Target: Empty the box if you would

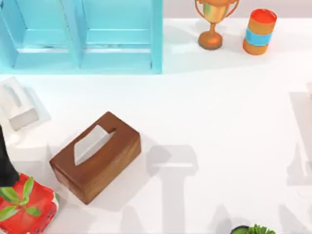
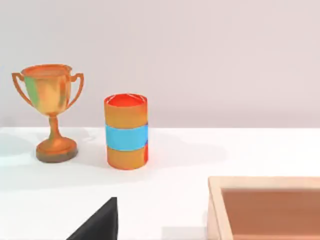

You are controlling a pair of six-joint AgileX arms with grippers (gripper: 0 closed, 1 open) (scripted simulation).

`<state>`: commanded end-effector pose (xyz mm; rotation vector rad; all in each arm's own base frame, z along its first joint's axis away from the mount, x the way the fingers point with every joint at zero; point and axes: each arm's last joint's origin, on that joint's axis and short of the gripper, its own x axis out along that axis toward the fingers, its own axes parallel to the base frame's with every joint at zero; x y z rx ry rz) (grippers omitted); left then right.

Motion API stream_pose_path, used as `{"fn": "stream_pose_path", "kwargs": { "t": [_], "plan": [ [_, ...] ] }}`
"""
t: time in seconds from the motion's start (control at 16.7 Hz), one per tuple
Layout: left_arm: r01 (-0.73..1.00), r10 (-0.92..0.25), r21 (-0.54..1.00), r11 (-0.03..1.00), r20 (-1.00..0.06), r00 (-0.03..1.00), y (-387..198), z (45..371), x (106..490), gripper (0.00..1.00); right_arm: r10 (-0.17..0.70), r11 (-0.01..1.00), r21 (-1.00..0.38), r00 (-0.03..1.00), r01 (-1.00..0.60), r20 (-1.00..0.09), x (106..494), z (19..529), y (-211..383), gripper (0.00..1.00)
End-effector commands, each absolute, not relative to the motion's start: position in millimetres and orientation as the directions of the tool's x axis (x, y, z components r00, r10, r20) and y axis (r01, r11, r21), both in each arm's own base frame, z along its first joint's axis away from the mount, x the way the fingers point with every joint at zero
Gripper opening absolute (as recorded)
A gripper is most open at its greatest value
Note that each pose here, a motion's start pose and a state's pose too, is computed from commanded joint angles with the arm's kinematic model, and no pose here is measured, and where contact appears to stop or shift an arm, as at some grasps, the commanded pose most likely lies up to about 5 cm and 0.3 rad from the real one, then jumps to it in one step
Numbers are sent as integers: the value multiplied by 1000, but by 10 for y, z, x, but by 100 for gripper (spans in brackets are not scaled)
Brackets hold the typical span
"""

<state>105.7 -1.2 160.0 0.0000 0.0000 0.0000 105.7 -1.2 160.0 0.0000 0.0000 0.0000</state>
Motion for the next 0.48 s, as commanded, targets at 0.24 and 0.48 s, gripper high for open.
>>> {"fn": "stream_pose_path", "kwargs": {
  "t": [0.24,0.48],
  "plan": [
    [0,0,0,1000,0,1000,-12,1600,1057,100,-12,1000,-12,999,12,-35,1060,1629,-25,100],
    [0,0,0,1000,0,1000,-12,1600,1057,100,-66,996,-72,975,51,-211,1101,1827,-86,100]
  ]
}}
